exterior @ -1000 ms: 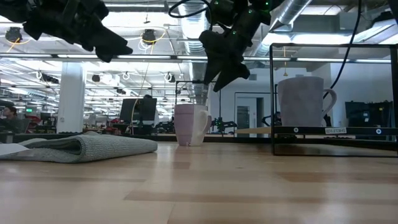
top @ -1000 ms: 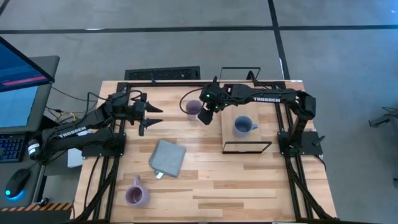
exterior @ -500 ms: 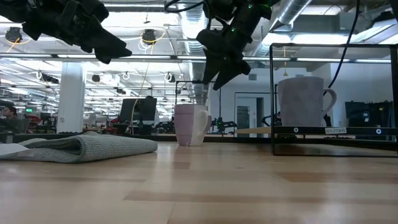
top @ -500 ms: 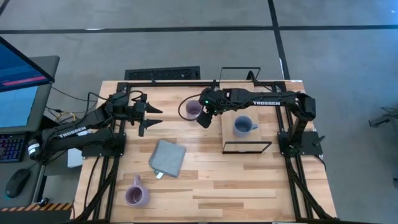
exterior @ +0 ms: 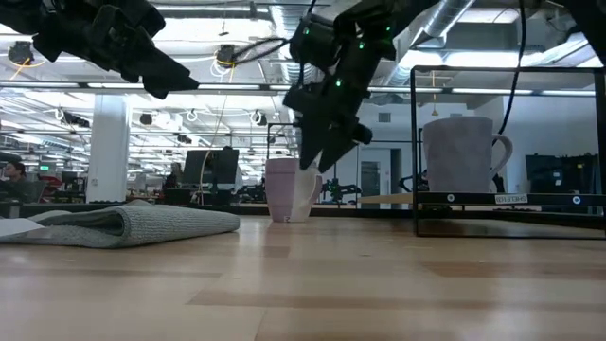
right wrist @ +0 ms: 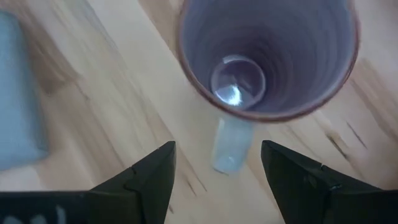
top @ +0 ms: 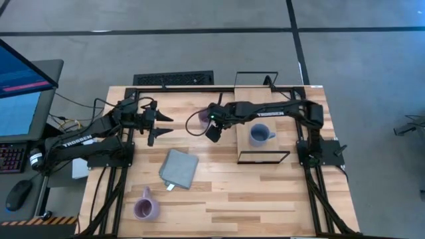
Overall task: Stack small to large cups/mugs on shelf
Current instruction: Put the white and purple mug on the shelf
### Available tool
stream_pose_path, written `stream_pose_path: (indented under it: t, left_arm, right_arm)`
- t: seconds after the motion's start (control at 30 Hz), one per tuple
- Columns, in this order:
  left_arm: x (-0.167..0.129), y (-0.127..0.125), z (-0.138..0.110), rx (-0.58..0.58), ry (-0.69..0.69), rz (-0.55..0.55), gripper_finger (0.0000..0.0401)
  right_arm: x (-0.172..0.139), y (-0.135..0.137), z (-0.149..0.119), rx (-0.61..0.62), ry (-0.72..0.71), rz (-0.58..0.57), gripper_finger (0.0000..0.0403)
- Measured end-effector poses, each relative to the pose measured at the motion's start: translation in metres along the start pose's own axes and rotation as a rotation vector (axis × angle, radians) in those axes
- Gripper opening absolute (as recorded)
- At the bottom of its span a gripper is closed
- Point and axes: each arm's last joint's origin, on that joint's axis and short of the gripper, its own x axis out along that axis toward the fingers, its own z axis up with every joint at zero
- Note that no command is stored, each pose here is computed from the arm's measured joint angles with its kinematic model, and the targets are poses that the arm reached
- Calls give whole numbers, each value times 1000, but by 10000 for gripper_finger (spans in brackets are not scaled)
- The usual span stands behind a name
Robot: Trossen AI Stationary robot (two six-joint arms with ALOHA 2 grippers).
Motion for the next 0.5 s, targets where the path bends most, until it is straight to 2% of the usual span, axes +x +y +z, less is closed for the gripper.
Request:
stream_pose_path:
  t: [0.27, 0.5]
  left_arm:
    - [0, 0, -1, 1, 8, -1, 196]
    - [0, 0, -1, -1, 11, 0, 196]
  right_arm:
    - [3, -2, 0, 1, -7, -51, 256]
    - [12, -4, 1, 10, -9, -52, 204]
